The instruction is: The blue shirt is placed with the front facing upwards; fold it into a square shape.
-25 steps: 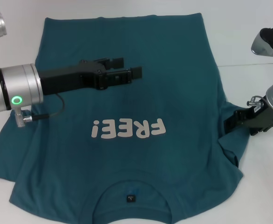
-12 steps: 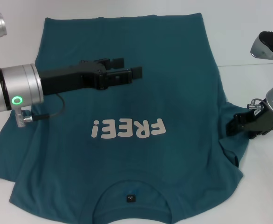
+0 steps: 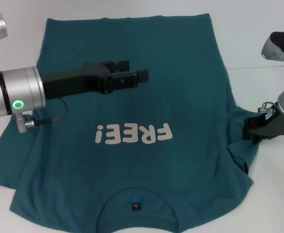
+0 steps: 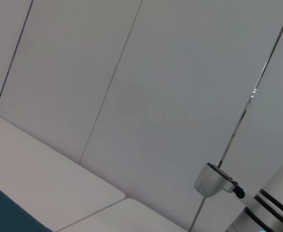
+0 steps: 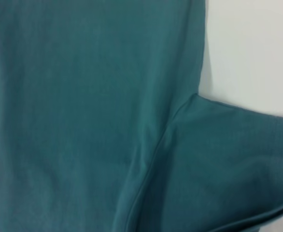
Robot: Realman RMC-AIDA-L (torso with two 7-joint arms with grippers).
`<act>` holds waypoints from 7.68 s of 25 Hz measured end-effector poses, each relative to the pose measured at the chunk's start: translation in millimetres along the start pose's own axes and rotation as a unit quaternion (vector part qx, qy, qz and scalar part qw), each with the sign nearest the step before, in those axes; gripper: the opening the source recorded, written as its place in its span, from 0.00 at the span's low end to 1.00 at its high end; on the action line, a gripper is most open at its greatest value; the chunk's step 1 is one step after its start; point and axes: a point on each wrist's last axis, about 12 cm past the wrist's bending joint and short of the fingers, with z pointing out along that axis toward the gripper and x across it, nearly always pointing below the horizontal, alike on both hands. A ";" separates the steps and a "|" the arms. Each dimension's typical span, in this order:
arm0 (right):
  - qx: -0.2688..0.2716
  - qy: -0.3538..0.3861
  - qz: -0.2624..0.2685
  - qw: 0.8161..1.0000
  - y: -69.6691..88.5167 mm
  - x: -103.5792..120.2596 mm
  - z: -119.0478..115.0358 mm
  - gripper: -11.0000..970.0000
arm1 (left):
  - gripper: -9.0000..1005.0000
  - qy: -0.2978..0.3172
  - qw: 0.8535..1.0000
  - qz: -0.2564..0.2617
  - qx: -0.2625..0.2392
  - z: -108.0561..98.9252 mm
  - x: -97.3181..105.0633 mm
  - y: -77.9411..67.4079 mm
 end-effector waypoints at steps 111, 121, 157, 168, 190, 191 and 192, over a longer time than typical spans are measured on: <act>-0.054 -0.103 -0.119 0.986 29.8 -28.9 -39.8 0.02 | 0.84 -0.022 0.999 -0.027 -0.010 7.1 1.1 -1.5; -0.062 -0.106 -0.146 0.982 53.9 -32.6 -34.6 0.02 | 0.84 -0.021 0.999 -0.027 -0.010 6.7 1.1 -1.1; -0.080 -0.104 -0.164 0.978 88.2 -26.7 -11.4 0.07 | 0.84 -0.034 0.999 -0.039 -0.018 -5.7 12.8 -0.2; -0.082 -0.106 -0.167 0.977 91.4 -24.9 -9.3 0.19 | 0.84 -0.041 0.998 -0.040 -0.018 -7.1 15.1 -0.9; -0.131 -0.344 -0.165 0.915 34.6 -38.1 -36.8 0.94 | 0.84 -0.050 0.994 -0.074 -0.060 -7.8 19.2 9.9; -0.142 -0.358 -0.167 0.907 30.3 -36.3 -38.4 0.95 | 0.84 -0.051 0.994 -0.078 -0.065 -7.6 19.4 11.1; -0.155 -0.373 -0.170 0.899 25.8 -33.5 -39.5 0.95 | 0.84 -0.051 0.993 -0.081 -0.068 -7.7 19.7 12.1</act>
